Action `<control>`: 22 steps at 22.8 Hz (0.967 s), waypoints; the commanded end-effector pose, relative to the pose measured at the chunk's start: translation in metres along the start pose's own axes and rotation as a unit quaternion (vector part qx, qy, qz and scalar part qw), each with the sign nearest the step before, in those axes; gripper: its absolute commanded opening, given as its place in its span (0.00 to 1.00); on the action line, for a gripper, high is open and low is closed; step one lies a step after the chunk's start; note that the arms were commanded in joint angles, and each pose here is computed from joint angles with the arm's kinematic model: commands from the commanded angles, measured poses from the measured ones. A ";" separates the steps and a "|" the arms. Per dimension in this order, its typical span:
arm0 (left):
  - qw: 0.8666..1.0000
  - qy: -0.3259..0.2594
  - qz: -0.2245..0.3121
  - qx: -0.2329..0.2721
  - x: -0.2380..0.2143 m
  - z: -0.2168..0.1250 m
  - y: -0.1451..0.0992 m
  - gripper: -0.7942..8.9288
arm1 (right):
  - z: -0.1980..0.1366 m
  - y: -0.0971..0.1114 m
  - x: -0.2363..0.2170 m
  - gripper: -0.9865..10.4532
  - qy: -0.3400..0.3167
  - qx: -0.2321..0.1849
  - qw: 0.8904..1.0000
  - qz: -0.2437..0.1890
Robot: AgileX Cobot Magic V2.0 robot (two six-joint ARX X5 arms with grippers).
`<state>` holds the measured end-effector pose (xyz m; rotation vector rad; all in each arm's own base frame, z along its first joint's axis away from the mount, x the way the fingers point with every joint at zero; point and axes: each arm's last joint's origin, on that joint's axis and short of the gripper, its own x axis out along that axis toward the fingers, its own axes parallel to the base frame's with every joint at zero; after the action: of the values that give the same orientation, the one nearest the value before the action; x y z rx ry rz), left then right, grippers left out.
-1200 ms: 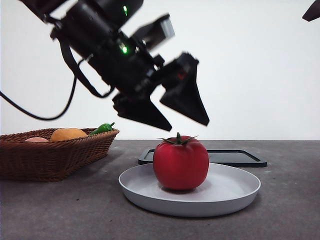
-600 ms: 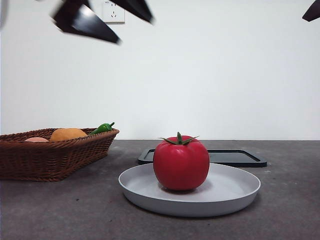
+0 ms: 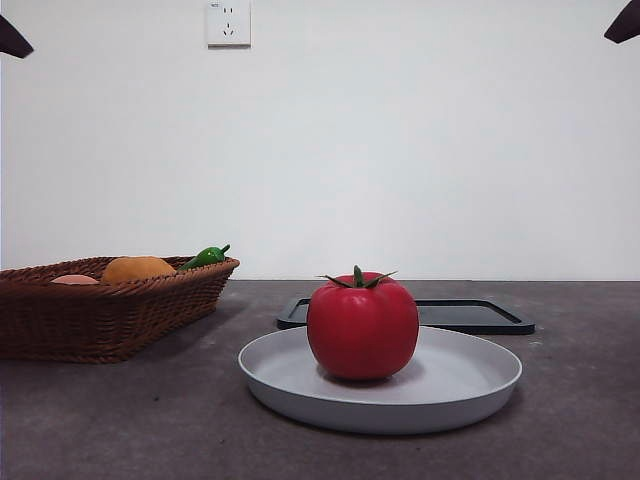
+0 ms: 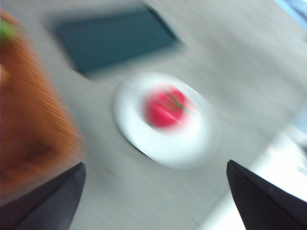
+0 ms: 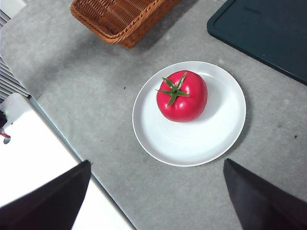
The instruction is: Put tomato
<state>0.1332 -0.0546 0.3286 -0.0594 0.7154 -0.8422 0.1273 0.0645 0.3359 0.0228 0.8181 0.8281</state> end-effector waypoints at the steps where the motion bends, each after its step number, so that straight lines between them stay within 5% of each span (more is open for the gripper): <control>1: 0.999 0.017 -0.050 0.009 -0.003 -0.003 -0.006 0.56 | 0.005 0.002 -0.002 0.47 -0.008 -0.009 1.000 0.000; 22: 0.998 0.024 -0.054 0.012 -0.004 -0.005 -0.006 0.56 | 0.029 -0.009 0.040 0.47 0.005 -0.011 1.000 0.020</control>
<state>0.1233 -0.0542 0.3245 -0.0723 0.7786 -0.9434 0.1634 0.0880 0.3242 0.0107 0.8297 0.8678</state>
